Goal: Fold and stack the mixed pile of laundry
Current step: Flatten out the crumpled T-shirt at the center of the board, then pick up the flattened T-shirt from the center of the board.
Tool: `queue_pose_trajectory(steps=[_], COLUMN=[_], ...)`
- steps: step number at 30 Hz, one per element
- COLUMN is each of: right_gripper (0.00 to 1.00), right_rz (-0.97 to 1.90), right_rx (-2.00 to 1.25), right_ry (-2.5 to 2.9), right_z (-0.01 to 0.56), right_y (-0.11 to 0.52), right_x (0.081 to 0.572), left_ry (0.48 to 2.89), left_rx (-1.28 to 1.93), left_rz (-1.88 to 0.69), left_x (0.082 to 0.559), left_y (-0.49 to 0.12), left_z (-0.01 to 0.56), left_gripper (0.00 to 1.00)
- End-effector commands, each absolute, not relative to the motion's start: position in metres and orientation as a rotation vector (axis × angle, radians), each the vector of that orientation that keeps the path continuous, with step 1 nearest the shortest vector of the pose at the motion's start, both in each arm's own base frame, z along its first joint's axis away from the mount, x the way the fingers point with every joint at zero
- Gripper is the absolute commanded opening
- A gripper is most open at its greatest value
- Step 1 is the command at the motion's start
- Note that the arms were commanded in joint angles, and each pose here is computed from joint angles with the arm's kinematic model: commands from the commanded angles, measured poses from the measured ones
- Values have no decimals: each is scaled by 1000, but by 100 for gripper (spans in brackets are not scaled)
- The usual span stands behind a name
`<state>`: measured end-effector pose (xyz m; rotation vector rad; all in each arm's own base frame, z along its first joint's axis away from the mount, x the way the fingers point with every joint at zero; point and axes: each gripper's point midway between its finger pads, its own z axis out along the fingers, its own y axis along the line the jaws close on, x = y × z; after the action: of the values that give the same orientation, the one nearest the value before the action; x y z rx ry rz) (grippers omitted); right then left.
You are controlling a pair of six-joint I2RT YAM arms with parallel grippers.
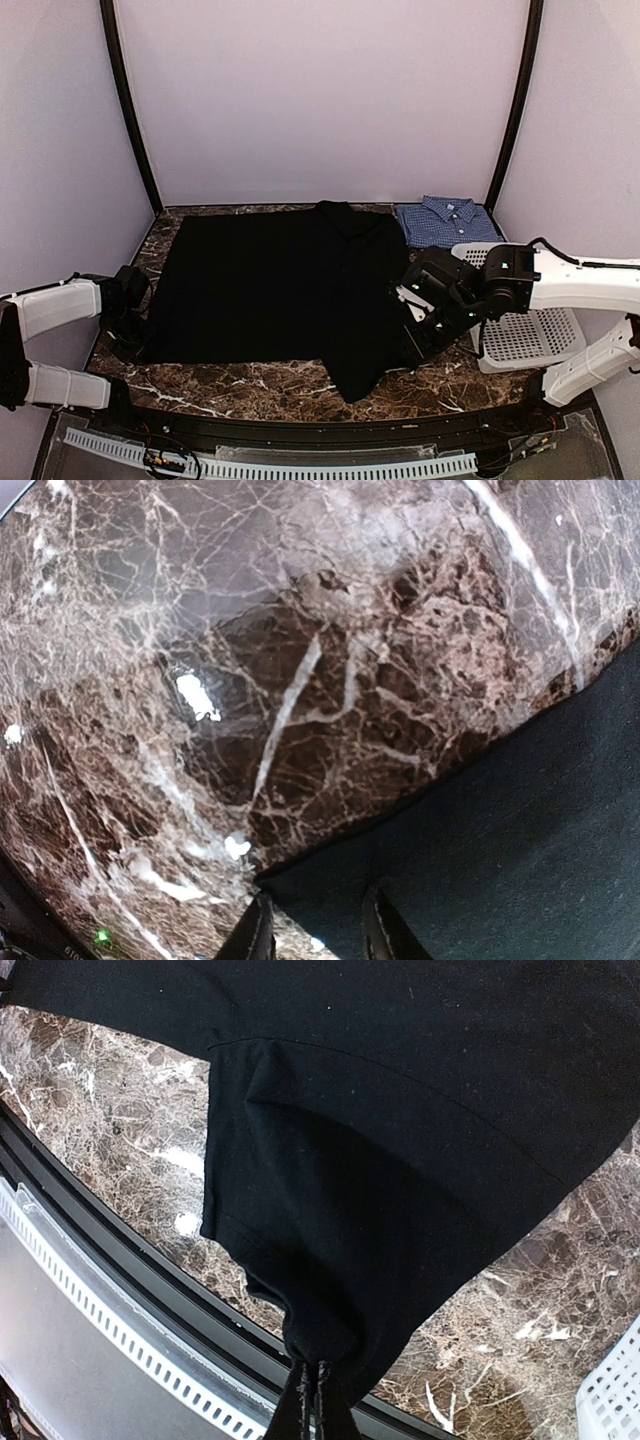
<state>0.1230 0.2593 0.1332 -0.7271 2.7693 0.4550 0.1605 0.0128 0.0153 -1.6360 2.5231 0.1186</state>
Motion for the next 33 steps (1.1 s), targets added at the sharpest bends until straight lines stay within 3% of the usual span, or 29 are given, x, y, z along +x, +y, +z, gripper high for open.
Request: queue_pose_trajectory(steps=[1, 11, 16, 20, 22, 23, 25, 33], right_gripper=[0, 0, 0, 0, 0, 0, 0, 0], right_rz=[476, 478, 470, 467, 466, 466, 468, 470], right_rx=[-723, -722, -726, -722, -720, -720, -717, -663], right_ry=[2739, 2730, 2733, 2734, 2735, 2735, 2724, 2684], right_z=[145, 148, 148, 149, 149, 149, 152, 171], right_y=[263, 265, 265, 266, 266, 266, 268, 257], right_x=[129, 132, 134, 136, 138, 138, 140, 142], left_ry=[2512, 2459, 2505, 2529, 2521, 2523, 2529, 2466], left_rx=[-1685, -1713, -1719, -1727, -1718, -1709, -1696, -1619], left_rz=[130, 177, 186, 198, 207, 209, 197, 16], left_x=[153, 147, 151, 152, 153, 153, 153, 164], left_y=[14, 21, 17, 15, 18, 18, 17, 11], left_z=[15, 27, 14, 6, 6, 7, 8, 48], left_gripper=[29, 37, 36, 32, 23, 12, 1, 0])
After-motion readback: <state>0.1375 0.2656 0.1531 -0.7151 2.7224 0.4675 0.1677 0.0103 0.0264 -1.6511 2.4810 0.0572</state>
